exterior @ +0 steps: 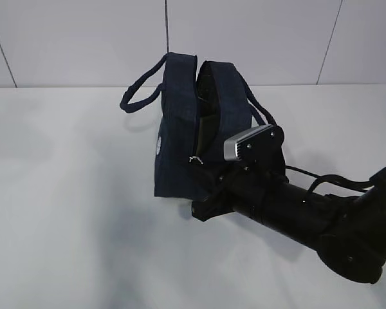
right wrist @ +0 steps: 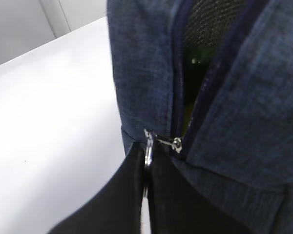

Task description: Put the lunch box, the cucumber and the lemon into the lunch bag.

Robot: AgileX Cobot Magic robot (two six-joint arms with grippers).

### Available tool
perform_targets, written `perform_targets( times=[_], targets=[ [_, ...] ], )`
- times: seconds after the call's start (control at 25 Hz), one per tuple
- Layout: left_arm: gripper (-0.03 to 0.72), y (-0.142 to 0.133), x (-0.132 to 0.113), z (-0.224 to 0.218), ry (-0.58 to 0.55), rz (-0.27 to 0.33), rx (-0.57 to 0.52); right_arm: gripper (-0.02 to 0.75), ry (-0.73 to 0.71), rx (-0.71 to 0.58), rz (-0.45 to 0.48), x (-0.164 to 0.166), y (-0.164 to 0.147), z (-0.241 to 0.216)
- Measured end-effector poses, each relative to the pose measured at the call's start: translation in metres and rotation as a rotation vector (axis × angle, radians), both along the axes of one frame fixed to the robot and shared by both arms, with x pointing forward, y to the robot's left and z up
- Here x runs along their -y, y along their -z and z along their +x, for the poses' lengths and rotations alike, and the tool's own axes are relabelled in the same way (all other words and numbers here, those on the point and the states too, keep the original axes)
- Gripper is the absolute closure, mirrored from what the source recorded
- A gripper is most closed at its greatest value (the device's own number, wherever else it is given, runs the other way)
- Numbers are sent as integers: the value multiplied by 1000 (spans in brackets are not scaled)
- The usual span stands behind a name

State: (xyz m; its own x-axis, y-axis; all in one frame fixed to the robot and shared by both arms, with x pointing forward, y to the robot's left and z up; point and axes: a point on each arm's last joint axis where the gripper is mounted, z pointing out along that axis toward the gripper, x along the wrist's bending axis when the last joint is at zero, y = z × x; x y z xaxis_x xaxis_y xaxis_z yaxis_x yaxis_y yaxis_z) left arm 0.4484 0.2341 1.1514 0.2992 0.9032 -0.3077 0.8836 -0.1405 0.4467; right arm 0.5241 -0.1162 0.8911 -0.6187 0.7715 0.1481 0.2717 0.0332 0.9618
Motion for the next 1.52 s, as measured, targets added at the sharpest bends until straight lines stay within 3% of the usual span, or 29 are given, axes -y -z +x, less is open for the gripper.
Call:
perform_targets(
  times=[0.52, 0.76, 1.2, 1.4, 1.52],
  targets=[
    [449, 19, 7, 12, 61, 2, -58, 738, 11, 17, -17, 3, -29, -2],
    [449, 41, 25, 12, 156, 23, -112, 738, 12, 60, -32, 5, -42, -4],
    [449, 82, 78, 29, 316, 52, -72, 738, 41, 130, -46, 2, -60, 7],
    [436, 95, 94, 43, 306, 47, -8, 738, 45, 177, -28, -1, -76, 13],
    [380, 99, 97, 52, 288, 43, 39, 738, 48, 193, -44, -2, -83, 16]
  ],
)
